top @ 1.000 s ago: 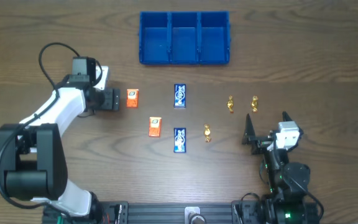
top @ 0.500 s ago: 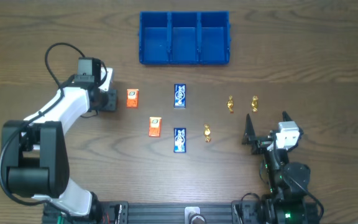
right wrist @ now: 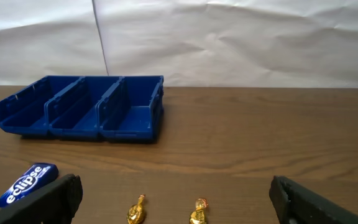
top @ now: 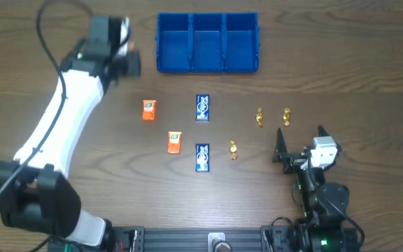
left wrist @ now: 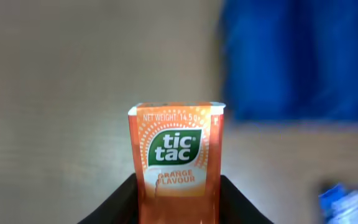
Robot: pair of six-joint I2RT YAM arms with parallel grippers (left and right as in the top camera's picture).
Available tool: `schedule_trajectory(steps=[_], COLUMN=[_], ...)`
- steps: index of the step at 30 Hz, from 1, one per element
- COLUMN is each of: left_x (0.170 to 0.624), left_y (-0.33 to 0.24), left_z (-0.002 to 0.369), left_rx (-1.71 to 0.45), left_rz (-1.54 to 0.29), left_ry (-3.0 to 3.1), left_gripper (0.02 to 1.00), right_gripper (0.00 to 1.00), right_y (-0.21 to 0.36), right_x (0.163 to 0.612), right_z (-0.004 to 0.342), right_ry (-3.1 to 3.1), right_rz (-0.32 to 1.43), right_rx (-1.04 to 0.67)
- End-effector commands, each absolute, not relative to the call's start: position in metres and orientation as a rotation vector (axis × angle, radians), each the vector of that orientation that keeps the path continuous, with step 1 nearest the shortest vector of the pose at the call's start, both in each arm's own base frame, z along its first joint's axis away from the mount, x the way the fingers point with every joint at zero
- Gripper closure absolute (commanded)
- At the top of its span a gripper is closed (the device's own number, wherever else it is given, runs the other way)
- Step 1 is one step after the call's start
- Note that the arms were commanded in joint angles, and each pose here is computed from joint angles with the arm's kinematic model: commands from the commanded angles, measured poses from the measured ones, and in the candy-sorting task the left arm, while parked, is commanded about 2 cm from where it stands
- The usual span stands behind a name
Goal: Sort Candies Into Trays
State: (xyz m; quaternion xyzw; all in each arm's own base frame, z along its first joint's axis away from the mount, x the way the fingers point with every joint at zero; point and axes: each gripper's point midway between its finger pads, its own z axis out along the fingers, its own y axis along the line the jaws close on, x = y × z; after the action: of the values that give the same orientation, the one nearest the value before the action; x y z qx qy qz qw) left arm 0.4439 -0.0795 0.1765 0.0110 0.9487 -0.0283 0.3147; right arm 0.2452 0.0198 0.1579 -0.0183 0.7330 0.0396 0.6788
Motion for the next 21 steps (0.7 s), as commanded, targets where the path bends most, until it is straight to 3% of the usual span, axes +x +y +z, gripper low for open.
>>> schedule_trajectory(steps=[1, 5, 11, 21], left_x=[0.487, 0.520, 0.534, 0.545], left_y=[-0.139, -0.181, -0.191, -0.177], left_z=[0.255, 0.218, 0.136, 0.124], left_rx=[-0.014, -0.019, -0.031, -0.068], left_rz=[-0.067, -0.104, -0.088, -0.112], left_ry=[2.332, 2.399, 2.539, 2.550], left_gripper=[0.700, 0.695, 0.687, 0.641], right_gripper=[0.003, 0.003, 0.003, 0.003], right_y=[0.021, 0.021, 0.021, 0.021], right_x=[0.245, 0.245, 0.245, 0.245], right_z=[0.156, 0.156, 0.156, 0.156], right_ry=[1.648, 1.648, 1.648, 1.648], right_rz=[0.084, 0.084, 0.084, 0.084], right_rx=[-0.055, -0.056, -0.056, -0.055])
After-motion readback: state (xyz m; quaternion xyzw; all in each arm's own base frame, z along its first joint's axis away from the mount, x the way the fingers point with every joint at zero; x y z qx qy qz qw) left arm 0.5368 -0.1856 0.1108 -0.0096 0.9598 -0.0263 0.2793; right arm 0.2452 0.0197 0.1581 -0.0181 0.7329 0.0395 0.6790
